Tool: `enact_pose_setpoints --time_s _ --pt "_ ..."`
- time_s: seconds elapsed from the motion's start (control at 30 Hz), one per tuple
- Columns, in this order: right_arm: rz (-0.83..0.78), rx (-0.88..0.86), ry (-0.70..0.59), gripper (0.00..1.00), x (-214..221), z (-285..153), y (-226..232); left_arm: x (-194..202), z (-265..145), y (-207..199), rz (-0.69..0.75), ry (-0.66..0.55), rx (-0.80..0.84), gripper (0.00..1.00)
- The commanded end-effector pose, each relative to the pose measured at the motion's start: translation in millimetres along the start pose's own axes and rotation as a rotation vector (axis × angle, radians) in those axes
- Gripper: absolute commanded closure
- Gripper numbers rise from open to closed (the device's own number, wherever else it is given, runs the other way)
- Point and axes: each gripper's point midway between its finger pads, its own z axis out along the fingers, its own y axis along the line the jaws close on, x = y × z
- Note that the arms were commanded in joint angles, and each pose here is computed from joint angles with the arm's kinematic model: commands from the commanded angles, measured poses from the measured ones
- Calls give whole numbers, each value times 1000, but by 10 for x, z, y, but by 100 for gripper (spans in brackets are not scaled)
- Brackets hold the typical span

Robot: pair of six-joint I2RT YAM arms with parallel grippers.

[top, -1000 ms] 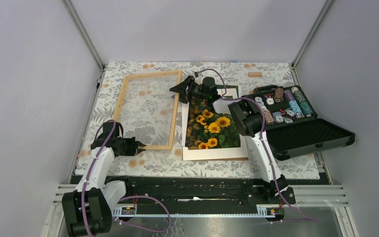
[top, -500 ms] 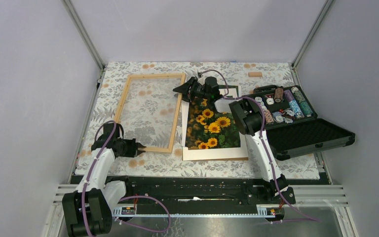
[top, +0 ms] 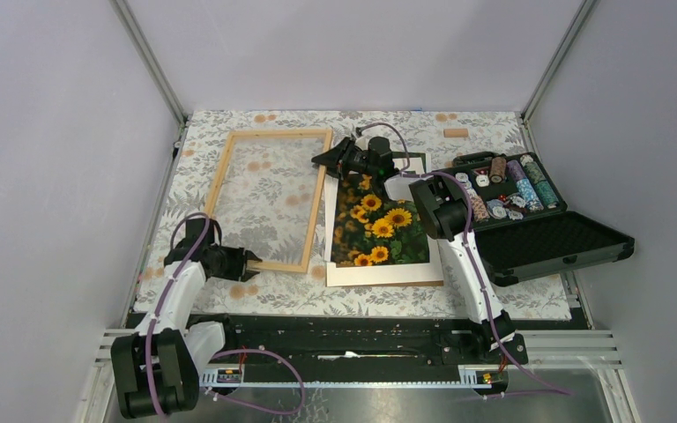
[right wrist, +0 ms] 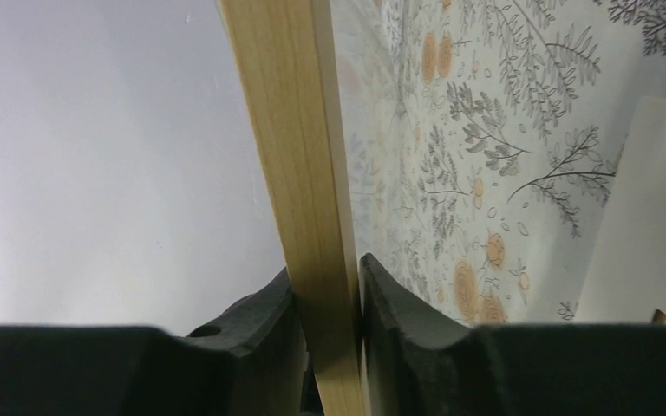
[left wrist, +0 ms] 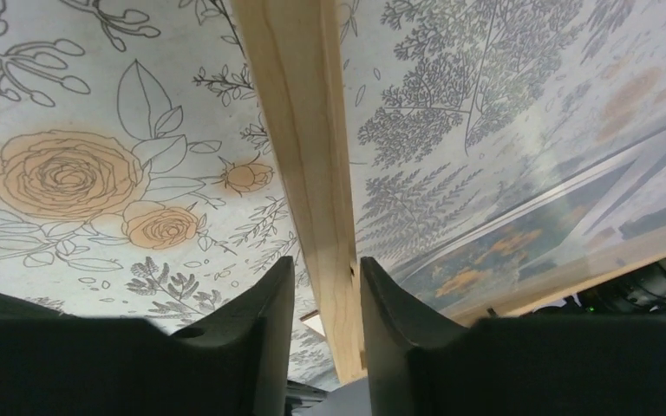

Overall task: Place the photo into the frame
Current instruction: Pick up the photo frame from the center of the board.

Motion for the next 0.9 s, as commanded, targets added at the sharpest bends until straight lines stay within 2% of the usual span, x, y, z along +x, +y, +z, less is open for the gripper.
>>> enact_pose_setpoints --time_s 0.0,0.23,0.4,0.6,0.67,0.73,0.87 --pt "-50 -156 0 59 -73 -15 575 -11 -58 -166 152 4 49 51" --pt "-47 -163 13 50 -62 1 654 8 -257 -165 281 -26 84 30" --pt "-43 -178 24 46 -76 19 694 65 -471 -354 500 -46 184 9" --pt "-37 -214 41 41 -41 -3 879 32 -1093 -849 789 -229 317 4" --pt "-28 -236 42 41 -35 -23 949 76 -1266 -1041 882 -256 370 4" --pt "-12 -269 47 41 -17 -36 1020 117 -1402 -1262 944 -267 425 2" --pt "-2 -307 56 41 18 -31 1142 344 -1378 -1751 1041 -153 535 1"
